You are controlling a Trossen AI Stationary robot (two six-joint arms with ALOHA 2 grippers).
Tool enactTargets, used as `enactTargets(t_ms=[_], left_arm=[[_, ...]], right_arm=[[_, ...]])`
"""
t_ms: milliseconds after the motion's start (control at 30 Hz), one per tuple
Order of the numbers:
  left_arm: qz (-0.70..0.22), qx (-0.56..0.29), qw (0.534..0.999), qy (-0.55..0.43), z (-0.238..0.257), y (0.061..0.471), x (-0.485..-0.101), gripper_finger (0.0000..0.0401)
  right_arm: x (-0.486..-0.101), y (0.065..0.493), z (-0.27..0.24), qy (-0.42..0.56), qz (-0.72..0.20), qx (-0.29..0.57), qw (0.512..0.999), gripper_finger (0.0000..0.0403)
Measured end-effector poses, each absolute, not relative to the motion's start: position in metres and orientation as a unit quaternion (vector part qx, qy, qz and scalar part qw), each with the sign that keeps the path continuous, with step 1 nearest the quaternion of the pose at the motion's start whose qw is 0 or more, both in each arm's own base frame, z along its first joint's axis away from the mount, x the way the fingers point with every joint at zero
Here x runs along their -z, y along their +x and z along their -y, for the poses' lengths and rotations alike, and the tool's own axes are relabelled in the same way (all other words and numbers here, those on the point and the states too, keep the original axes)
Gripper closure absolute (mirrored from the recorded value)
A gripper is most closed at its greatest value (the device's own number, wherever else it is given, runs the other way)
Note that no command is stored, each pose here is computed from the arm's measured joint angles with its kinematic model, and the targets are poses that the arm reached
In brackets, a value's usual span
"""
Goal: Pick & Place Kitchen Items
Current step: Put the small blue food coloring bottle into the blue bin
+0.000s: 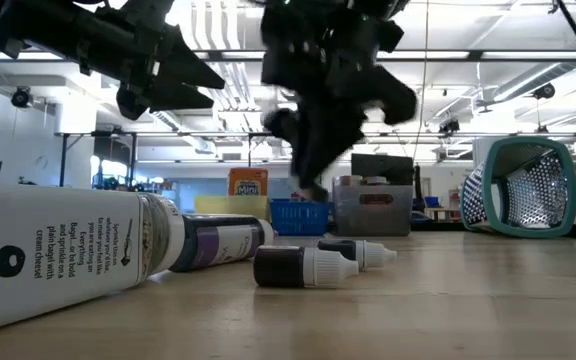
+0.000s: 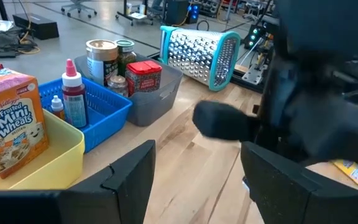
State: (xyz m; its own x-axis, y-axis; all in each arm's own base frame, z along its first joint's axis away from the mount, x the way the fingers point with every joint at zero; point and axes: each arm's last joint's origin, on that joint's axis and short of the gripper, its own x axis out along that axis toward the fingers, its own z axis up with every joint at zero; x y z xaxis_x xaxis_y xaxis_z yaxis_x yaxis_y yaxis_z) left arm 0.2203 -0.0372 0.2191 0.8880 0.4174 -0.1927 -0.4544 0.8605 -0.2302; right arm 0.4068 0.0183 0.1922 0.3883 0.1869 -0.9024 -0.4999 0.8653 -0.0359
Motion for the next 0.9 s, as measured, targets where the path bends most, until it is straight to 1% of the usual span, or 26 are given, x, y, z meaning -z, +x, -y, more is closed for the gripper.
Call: enactTargets(t_ms=[133, 200, 267, 333, 400, 433, 533, 667, 900], left_arm=[[-0.051, -0.241, 0.959, -0.138, 0.039, 0.218, -0.223, 0.0158], [-0.041, -0.253, 0.958, -0.132, 0.041, 0.215, -0.226, 0.0158], [-0.032, -0.254, 0.959, -0.126, 0.042, 0.215, -0.229, 0.0158], [-0.022, -0.252, 0.961, -0.116, 0.043, 0.215, -0.232, 0.0158], [-0.012, -0.249, 0.962, -0.111, 0.043, 0.215, -0.235, 0.0158], [-0.01, -0.247, 0.963, -0.109, 0.044, 0.215, -0.236, 0.0158], [-0.012, -0.245, 0.964, -0.103, 0.045, 0.215, -0.236, 0.0158], [-0.013, -0.243, 0.965, -0.098, 0.045, 0.214, -0.236, 0.0158], [-0.009, -0.242, 0.965, -0.102, 0.046, 0.214, -0.237, 0.0158]], right_arm=[[-0.206, 0.403, -0.008, -0.134, -0.393, -0.203, 0.887, 0.0348], [-0.209, 0.4, -0.003, -0.138, -0.313, -0.183, 0.922, 0.0348], [-0.208, 0.398, 0.001, -0.139, -0.209, -0.156, 0.955, 0.0348], [-0.209, 0.395, 0.004, -0.139, -0.096, -0.132, 0.977, 0.0348], [-0.205, 0.39, 0.006, -0.128, -0.028, -0.116, 0.985, 0.0348], [-0.202, 0.387, 0.007, -0.117, -0.012, -0.105, 0.987, 0.0349], [-0.182, 0.378, 0.01, -0.087, -0.023, -0.075, 0.993, 0.0349], [-0.164, 0.363, 0.005, -0.083, -0.027, -0.03, 0.996, 0.0349], [-0.147, 0.336, 0.0, -0.01, -0.003, -0.008, 1.0, 0.0349]])
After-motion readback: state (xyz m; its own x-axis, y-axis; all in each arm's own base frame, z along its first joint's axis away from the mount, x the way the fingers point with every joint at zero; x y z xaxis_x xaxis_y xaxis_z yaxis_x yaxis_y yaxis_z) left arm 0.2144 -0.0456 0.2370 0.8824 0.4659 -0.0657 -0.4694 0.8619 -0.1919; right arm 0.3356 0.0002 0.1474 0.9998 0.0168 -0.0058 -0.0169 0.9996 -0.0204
